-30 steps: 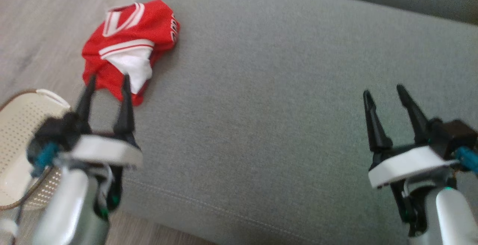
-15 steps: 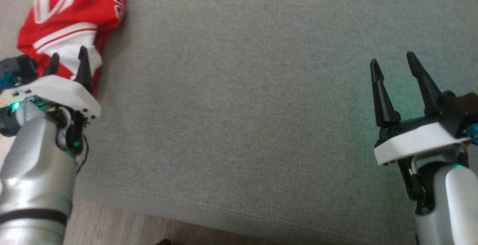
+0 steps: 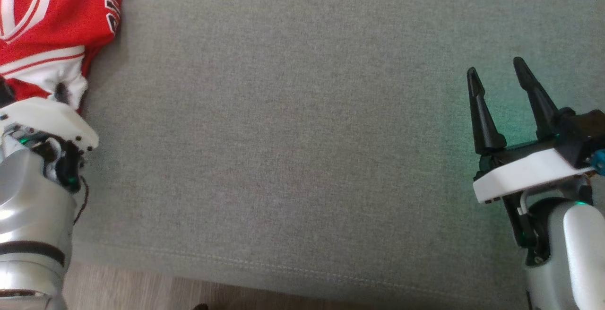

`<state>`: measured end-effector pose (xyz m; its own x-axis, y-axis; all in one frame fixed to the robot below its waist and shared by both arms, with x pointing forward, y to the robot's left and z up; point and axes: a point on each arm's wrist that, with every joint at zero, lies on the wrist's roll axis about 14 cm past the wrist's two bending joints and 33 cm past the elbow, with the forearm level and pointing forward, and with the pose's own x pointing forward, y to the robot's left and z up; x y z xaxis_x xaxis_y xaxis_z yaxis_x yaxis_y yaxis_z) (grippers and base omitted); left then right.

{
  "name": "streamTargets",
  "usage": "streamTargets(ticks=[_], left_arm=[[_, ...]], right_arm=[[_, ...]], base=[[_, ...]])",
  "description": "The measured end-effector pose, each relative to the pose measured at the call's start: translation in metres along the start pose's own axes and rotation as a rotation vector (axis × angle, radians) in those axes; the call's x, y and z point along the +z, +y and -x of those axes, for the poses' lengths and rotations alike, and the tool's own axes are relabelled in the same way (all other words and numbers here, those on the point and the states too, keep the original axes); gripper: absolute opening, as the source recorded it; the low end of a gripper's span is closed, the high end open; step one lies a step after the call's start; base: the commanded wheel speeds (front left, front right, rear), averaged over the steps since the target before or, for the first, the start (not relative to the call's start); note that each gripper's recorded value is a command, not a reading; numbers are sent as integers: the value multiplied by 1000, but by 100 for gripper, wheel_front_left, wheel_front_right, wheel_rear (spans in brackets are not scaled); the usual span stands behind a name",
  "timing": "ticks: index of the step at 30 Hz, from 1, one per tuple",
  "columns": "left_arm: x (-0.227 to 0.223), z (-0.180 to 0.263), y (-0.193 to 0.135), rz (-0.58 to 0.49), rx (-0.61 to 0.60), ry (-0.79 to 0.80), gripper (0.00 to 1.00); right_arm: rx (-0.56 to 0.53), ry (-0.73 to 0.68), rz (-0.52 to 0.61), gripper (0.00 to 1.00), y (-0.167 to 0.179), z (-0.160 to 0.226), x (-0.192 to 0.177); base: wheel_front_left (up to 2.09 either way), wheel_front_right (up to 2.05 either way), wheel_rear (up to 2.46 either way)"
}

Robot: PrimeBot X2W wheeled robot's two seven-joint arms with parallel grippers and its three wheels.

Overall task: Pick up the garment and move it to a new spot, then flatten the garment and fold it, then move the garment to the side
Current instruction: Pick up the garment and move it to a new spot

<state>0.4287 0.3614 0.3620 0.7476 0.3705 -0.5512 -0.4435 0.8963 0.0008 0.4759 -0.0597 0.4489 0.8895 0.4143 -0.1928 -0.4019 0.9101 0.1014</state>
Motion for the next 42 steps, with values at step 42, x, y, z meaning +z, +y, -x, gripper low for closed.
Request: streamTargets(ticks=[42], left_arm=[[67, 218, -143, -106, -561, -586, 0]], right_arm=[[-160, -190, -54, 100, -6, 127, 52]], base=[[0, 0, 0]])
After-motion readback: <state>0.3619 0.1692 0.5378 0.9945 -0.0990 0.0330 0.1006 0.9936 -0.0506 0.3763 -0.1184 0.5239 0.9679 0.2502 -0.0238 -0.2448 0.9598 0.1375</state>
